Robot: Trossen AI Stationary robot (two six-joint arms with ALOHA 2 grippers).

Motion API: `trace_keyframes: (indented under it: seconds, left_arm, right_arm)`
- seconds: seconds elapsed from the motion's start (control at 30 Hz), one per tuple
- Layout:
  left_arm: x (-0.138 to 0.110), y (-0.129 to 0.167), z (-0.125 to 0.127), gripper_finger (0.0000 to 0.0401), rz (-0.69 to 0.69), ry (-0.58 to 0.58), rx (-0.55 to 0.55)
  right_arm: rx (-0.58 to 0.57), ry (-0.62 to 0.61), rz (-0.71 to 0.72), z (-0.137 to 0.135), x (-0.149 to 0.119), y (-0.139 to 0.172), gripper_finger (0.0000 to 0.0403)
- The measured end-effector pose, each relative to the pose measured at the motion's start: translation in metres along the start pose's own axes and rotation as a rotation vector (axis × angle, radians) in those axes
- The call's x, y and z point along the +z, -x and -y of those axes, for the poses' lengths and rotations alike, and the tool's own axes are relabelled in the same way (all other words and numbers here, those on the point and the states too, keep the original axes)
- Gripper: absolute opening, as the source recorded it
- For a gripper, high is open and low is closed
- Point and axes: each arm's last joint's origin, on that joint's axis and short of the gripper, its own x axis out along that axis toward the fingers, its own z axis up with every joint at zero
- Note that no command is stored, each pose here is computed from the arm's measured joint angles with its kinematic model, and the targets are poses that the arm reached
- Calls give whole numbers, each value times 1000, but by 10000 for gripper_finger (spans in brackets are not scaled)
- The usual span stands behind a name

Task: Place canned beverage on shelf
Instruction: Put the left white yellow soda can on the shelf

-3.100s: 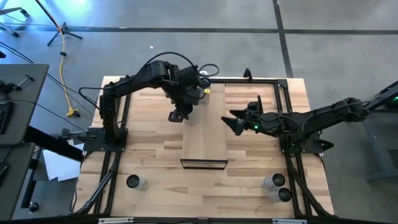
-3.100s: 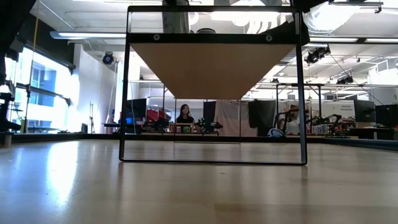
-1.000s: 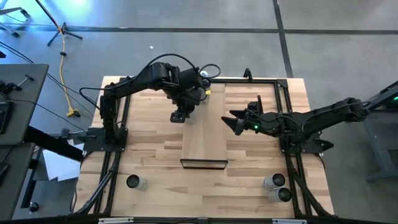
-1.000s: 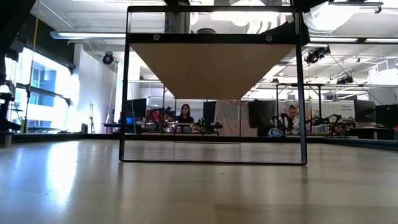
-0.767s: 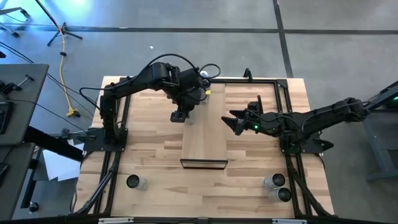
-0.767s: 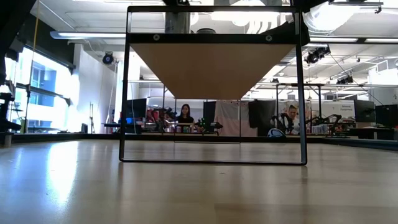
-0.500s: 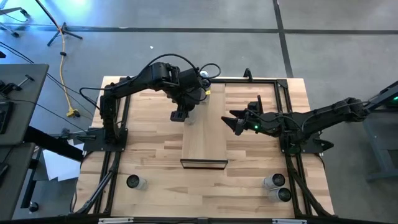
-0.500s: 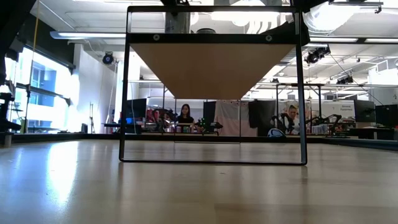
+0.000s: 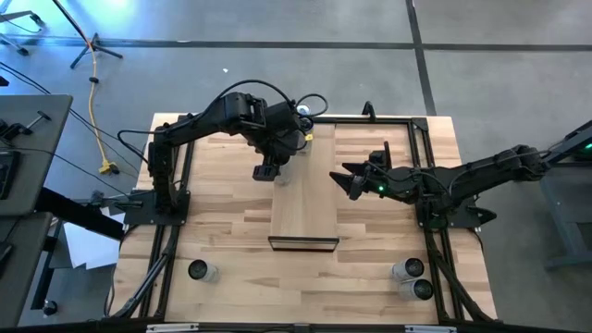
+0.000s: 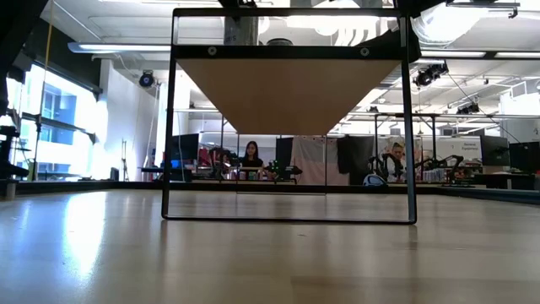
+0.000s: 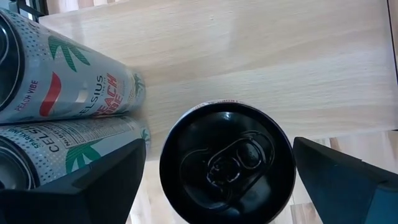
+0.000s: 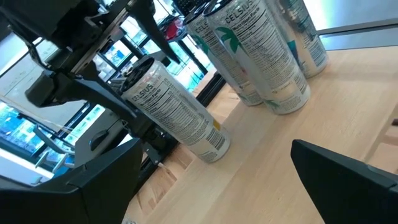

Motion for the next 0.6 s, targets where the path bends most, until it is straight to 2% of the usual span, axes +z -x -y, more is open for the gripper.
trace_keyframes:
  seconds: [0.3, 0.5, 0.6]
  left_arm:
    - [1, 0, 2, 376, 6, -56, 0]
    - [3, 0, 1, 376, 27, -55, 9]
    - [7, 0, 0, 376, 63, -13, 22]
  right_arm:
    - [-9, 0, 10, 0, 0, 0, 397]
    - [-9, 0, 10, 0, 0, 0, 397]
    - [-9, 0, 10, 0, 0, 0, 397]
